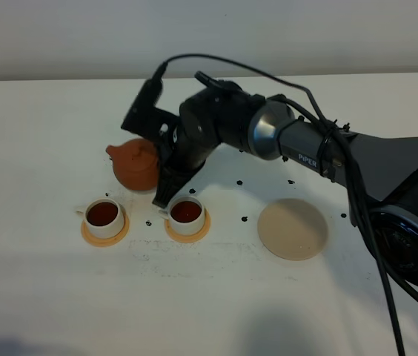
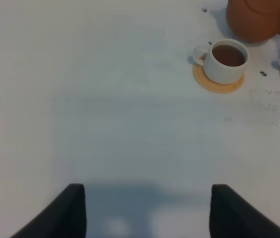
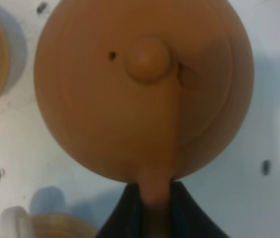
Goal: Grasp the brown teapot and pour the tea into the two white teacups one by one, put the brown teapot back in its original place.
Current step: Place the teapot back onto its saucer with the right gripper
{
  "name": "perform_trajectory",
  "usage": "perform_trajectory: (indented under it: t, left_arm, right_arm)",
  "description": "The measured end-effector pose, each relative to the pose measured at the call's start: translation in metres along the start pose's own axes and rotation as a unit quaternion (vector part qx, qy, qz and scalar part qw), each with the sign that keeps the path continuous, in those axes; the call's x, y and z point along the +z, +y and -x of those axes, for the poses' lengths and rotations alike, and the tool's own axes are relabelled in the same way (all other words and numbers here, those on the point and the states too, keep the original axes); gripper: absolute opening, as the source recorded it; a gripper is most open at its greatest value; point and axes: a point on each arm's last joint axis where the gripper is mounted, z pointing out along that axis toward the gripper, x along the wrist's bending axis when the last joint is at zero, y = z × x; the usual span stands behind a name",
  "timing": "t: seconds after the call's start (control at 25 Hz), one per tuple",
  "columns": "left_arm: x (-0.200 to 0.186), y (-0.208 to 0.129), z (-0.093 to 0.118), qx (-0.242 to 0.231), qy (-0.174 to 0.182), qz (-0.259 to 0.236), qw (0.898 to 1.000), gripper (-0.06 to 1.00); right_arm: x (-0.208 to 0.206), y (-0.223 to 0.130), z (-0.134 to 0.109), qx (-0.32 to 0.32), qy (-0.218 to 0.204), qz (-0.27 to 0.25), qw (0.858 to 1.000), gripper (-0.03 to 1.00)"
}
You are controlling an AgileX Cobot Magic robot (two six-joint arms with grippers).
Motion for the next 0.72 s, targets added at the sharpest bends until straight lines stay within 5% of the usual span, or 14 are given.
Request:
perform_trajectory:
  t: [0.44,0.72]
  left_arm:
    - [0.000,0.000,0.000,0.000,0.000,0.000,1.000,0.54]
    - [0.000,0.000,0.000,0.000,0.000,0.000,1.000,0.54]
  right_arm:
    - [-0.080,0.013,0.013,-0.010,-0.034,-0.007,0.999,0.12]
    - [-0.111,-0.028,0.008,0.050,-0.056,0.005,0.997,0.12]
